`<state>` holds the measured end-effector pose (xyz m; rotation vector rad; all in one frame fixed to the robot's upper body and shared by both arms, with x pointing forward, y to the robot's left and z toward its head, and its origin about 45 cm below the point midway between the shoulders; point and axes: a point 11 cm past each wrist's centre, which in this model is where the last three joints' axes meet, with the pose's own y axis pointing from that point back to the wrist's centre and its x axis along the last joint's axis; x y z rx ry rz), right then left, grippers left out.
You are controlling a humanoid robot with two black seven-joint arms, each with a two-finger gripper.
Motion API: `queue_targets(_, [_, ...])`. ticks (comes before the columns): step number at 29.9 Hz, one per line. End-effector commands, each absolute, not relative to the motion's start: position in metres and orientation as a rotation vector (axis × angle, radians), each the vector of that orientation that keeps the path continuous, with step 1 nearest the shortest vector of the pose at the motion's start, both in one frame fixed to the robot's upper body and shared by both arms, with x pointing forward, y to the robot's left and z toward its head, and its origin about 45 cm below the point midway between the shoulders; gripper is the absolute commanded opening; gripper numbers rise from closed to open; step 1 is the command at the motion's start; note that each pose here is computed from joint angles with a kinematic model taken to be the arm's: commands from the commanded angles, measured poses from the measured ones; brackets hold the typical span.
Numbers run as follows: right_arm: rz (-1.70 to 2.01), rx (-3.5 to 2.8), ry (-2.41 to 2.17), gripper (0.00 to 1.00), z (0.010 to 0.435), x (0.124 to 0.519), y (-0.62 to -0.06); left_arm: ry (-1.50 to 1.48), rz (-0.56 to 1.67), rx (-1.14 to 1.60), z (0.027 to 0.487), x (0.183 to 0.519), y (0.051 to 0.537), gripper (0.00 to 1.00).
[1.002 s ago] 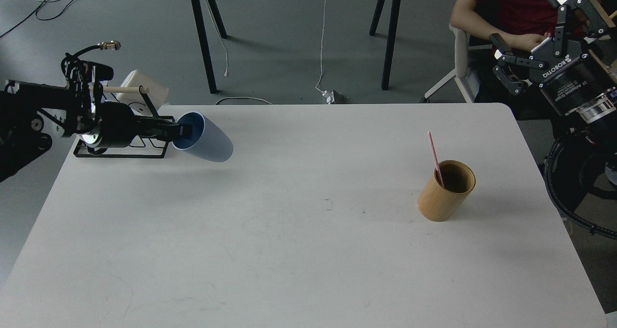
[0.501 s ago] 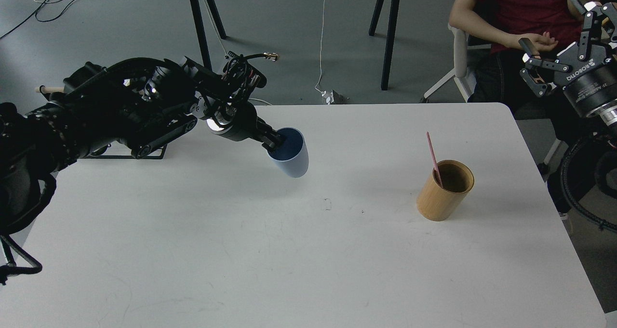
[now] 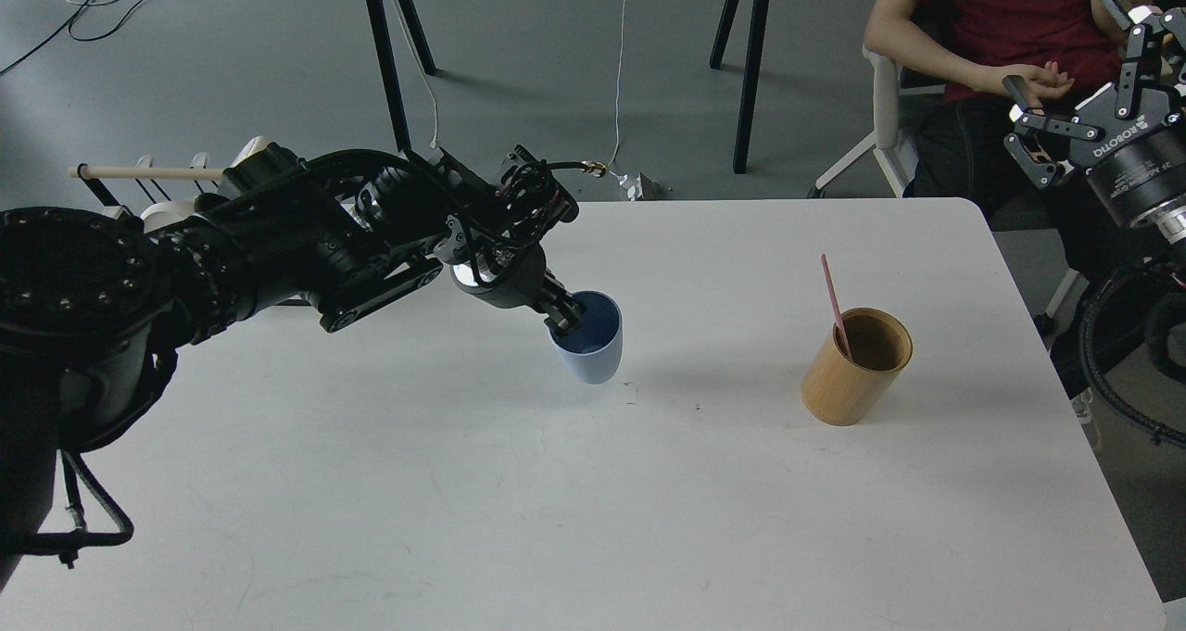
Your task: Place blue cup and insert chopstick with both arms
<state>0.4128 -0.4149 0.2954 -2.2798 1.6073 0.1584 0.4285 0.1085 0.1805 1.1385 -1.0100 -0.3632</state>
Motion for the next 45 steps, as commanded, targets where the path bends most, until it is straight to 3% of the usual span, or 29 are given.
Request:
queue_targets(1, [0.160,-2.280,1.606,0.95,0.295,0.413,-0.415,-1.015,-0.364,1.139,0.180,0.429,0.103,0.05])
queue_targets(12, [0.159,-2.281,1.610,0.95,0.295,0.412,-0.415,-1.016,-0.401,1.176,0.167,0.426,0.104,0.07])
queue_targets(23, [0.164,-2.286,1.607,0.95,0.293,0.412,-0.414,-1.011,-0.392,1.162,0.169,0.425,0.101,0.23])
queue_targets(26, [0.165,-2.290,1.605,0.95,0.293,0.412,-0.413,-1.007,-0.380,1.157,0.171,0.427,0.101,0.37])
queue_targets(29, [0.159,-2.306,1.603,0.95,0.293,0.412,-0.412,-0.991,-0.347,1.149,0.175,0.430,0.105,0.64])
queue_targets(34, [0.020,-2.413,1.560,0.95,0.317,0.418,-0.402,-0.863,-0.077,1.081,0.200,0.460,0.129,0.95])
queue_targets(39, [-0.352,-2.627,1.631,0.95,0.338,0.418,-0.394,-0.687,0.241,0.871,0.237,0.483,0.153,0.98])
queue_targets(45, [-1.006,-2.813,1.657,0.95,0.364,0.396,-0.390,-0.443,0.513,0.622,0.242,0.489,0.190,0.98])
